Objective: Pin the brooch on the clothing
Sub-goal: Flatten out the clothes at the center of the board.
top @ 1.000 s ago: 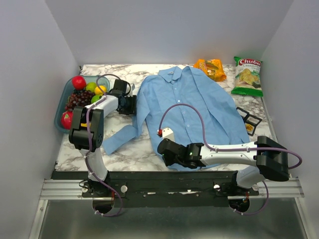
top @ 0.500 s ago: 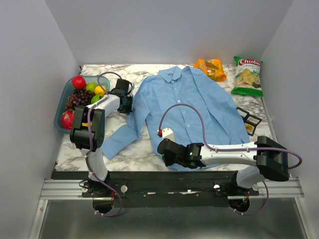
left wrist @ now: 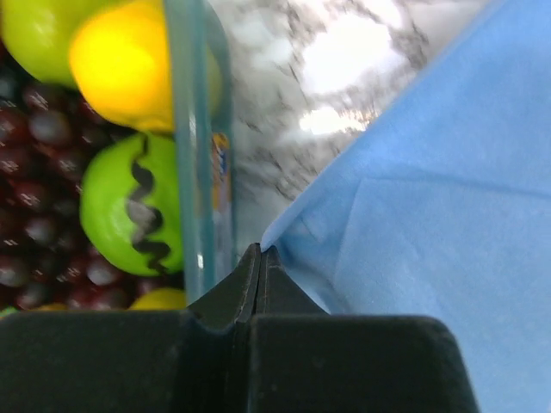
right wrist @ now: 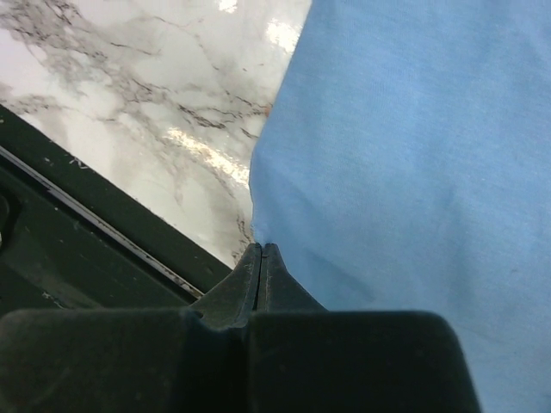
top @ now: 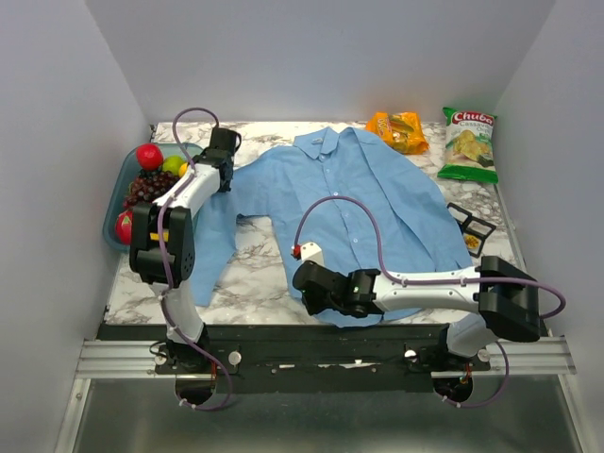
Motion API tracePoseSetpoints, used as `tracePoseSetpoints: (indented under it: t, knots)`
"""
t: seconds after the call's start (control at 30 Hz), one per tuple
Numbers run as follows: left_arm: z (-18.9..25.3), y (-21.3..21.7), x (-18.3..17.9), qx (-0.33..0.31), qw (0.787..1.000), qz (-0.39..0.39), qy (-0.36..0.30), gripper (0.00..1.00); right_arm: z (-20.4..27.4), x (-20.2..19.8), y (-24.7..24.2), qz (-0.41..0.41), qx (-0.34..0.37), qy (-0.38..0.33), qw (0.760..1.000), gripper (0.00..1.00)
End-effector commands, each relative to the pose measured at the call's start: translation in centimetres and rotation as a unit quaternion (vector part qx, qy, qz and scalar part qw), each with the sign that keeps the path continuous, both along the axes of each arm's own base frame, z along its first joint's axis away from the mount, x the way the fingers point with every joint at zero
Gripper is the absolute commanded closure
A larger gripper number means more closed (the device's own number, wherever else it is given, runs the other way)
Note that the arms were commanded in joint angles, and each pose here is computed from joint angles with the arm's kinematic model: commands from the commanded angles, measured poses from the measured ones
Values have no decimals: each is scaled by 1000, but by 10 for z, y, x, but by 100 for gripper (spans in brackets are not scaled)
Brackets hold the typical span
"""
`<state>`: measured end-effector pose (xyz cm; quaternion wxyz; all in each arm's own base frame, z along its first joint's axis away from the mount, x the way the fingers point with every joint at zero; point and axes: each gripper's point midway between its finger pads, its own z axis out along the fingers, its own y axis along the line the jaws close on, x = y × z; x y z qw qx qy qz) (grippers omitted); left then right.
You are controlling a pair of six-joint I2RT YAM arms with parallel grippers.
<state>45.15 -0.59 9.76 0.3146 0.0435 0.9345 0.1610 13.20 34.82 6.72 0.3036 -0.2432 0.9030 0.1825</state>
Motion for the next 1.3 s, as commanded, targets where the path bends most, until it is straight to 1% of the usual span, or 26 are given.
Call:
tracePoseSetpoints:
  t: [0.0,0.1,0.17,0.2,0.23,0.27,0.33,0.37,0.43,0.53,0.63,0.7,0.73,0.77,0.8,0.83,0.87,0.9,0.97,1.0,1.07,1.1,1.13,1.2,1.23,1.27]
  knots:
    - [9,21,22,60,998,22,3,100,13,-4,26,26,29,5,999,99]
    - [8,20,34,60,998,19,9,100,20,-6,45,46,44,8,998,99]
    - [4,14,37,42,999,16,14,100,23,-9,60,67,50,8,997,99]
    - [4,12,37,35,999,13,14,97,26,-12,67,75,54,7,996,99]
    - [5,9,38,25,1000,10,13,73,26,-14,73,83,54,7,995,99]
    - [10,3,38,8,1000,5,6,59,29,-16,84,95,62,10,993,99]
    - [17,-4,38,-12,1000,-2,-3,34,30,-22,97,112,69,14,991,99]
    - [26,-10,37,-30,999,-9,-13,30,33,-24,104,122,73,12,990,99]
    - [35,-15,37,-44,999,-19,-24,22,37,-31,123,142,83,13,986,99]
    - [49,-28,35,-84,995,-31,-43,17,41,-43,148,175,94,11,980,99]
    - [54,-39,33,-112,991,-46,-49,16,50,-48,169,198,107,8,974,99]
    - [55,-43,32,-123,990,-50,-49,16,55,-47,173,204,109,2,973,99]
    - [54,-47,32,-132,989,-54,-48,15,63,-46,174,205,115,-5,972,97]
    - [52,-49,32,-138,988,-56,-45,14,71,-44,175,207,120,-13,971,85]
    - [52,-51,32,-143,987,-58,-45,14,76,-41,173,201,120,-23,972,58]
    - [50,-56,31,-154,985,-65,-41,12,81,-38,170,195,119,-30,973,47]
    - [47,-58,32,-159,984,-65,-38,12,93,-36,160,188,123,-37,974,39]
    - [47,-60,32,-164,983,-67,-38,12,98,-30,153,172,119,-52,977,26]
    - [44,-64,31,-171,982,-69,-34,11,129,-20,131,148,138,-73,977,19]
    - [45,-65,31,-172,982,-71,-35,11,124,-13,112,126,125,-80,981,14]
    - [49,-72,31,-175,981,-77,-41,11,122,10,78,78,111,-79,988,12]
    - [49,-76,30,-179,980,-78,-42,12,122,18,50,53,108,-82,989,11]
    - [49,-82,29,-183,979,-81,-43,12,117,42,26,12,100,-80,992,10]
    - [51,-102,25,-192,975,-99,-48,12,116,62,-18,-41,101,-76,991,10]
    - [51,-111,23,-194,974,-107,-47,12,93,87,-58,-95,75,-70,990,10]
    - [50,-121,24,-197,972,-115,-51,12,81,93,-81,-117,58,-64,989,11]
